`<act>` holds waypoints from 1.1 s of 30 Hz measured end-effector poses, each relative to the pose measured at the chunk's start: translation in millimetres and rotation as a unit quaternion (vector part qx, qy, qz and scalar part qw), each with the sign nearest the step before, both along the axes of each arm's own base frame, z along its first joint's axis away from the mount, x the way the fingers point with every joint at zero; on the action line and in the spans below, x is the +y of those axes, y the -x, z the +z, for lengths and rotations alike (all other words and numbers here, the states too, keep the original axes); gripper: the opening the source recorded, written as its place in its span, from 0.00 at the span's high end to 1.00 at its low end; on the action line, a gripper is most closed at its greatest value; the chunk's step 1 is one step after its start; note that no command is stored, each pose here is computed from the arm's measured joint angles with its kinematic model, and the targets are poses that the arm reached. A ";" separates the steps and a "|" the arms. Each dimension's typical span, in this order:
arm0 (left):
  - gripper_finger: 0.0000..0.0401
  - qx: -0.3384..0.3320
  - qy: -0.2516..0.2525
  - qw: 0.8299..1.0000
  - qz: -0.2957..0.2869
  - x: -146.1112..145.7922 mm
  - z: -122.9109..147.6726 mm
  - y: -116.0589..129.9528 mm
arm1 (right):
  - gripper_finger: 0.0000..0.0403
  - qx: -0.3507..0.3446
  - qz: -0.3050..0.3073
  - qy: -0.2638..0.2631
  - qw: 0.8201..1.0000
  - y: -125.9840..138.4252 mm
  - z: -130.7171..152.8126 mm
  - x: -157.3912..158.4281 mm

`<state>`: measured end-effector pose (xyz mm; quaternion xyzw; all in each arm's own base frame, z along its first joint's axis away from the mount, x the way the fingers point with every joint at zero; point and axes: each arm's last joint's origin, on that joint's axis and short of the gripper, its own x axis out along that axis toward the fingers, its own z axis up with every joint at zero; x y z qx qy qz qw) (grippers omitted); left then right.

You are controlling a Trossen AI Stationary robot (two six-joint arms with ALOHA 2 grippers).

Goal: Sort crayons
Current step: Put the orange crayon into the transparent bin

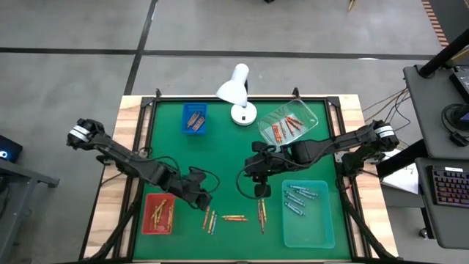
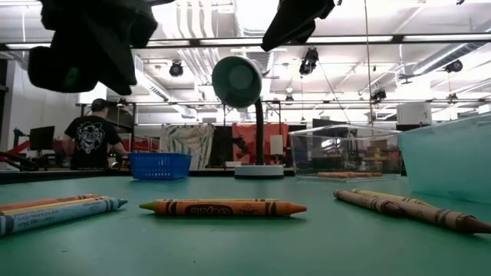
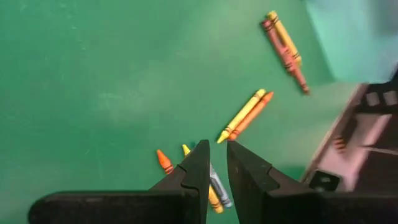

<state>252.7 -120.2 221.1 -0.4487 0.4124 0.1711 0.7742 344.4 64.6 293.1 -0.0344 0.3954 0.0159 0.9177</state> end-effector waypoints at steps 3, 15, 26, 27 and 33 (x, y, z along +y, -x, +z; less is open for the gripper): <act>0.91 0.040 -0.030 0.999 -0.021 -8.4 0.7 -8.5 | 0.79 0.001 0.001 0.001 1.000 0.2 -0.2 0.0; 0.90 0.176 -0.074 0.982 0.004 -39.8 -15.9 -26.8 | 0.79 0.004 0.016 0.015 1.000 0.6 -2.1 -0.1; 0.75 0.193 -0.102 0.976 -0.003 -56.8 -36.6 -39.2 | 0.77 0.007 -0.004 -0.004 1.000 1.2 -4.9 0.6; 0.74 0.196 -0.102 0.975 -0.001 -58.8 -39.0 -38.7 | 0.77 0.008 -0.006 -0.006 1.000 1.6 -6.0 1.1; 0.66 0.192 -0.116 0.974 0.007 -69.5 -46.5 -37.3 | 0.78 0.023 -0.017 -0.013 0.999 4.1 -15.5 0.8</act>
